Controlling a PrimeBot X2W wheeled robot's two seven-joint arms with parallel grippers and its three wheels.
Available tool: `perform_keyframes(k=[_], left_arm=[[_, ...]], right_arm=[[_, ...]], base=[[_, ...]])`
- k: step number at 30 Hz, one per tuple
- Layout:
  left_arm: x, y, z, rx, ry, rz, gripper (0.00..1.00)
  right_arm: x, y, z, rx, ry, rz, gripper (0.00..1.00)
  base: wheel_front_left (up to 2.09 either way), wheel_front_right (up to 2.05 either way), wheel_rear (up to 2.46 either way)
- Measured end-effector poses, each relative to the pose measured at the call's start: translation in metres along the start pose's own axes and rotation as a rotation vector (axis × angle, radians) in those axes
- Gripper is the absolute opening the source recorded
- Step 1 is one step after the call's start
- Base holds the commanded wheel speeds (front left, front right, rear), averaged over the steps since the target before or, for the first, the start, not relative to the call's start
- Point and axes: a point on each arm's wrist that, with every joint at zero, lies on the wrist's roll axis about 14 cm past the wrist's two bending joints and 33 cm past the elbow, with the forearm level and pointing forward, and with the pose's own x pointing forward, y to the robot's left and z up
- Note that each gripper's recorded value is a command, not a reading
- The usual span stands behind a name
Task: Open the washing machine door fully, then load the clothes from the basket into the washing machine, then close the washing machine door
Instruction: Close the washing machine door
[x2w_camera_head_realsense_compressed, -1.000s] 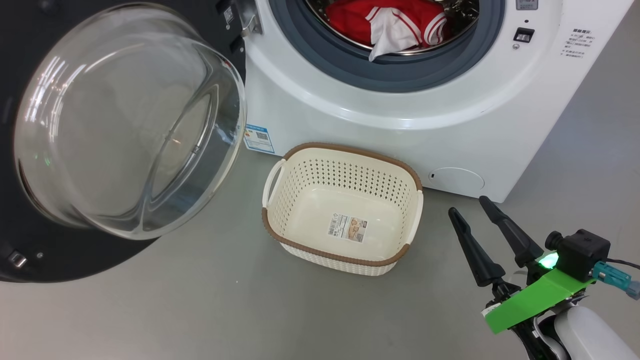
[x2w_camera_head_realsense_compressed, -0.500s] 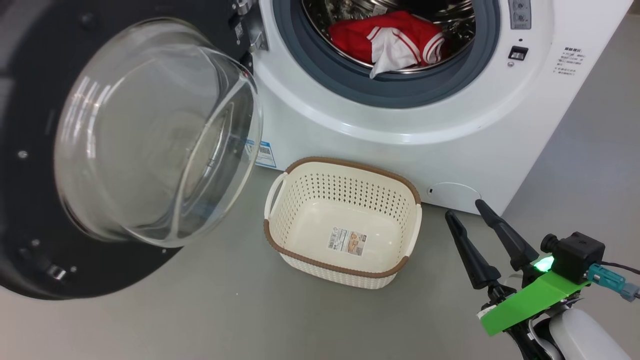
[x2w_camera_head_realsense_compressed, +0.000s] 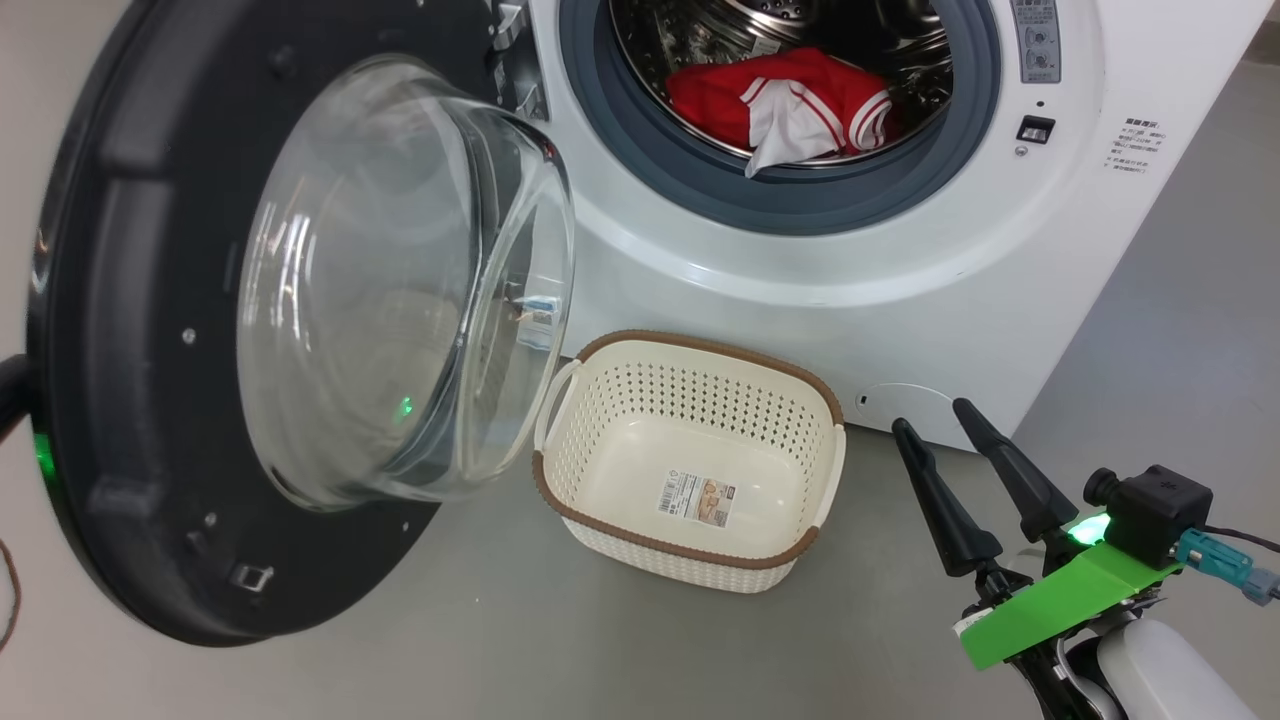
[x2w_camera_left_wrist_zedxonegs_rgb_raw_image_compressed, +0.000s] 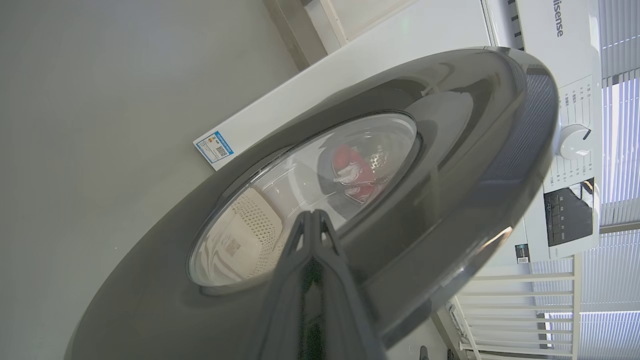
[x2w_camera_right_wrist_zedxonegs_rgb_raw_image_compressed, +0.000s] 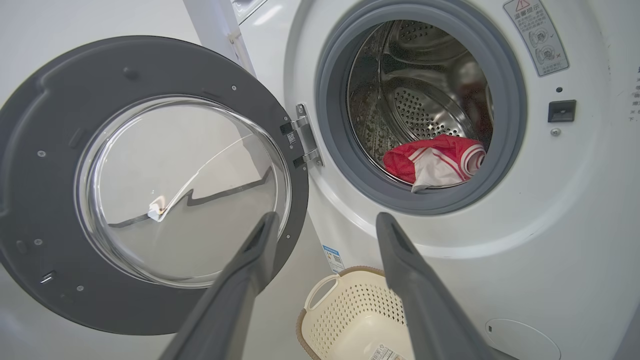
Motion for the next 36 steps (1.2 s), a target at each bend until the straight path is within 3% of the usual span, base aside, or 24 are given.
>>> perform_keyframes(k=[19,36], left_arm=[[-0.003,-0.022,-0.021,0.043,0.042,-0.056,0.0],[-0.008,-0.015,0.0,0.072,-0.091,-0.045,0.0]], right_arm=[[-0.006,-0.001,-0.001,0.007,0.002,-0.016,1.0],[-0.005,0.003,0.002,0.003,-0.006,-0.01,1.0]], base=[[0.0,0.0,0.0],[0.0,0.0,0.0]])
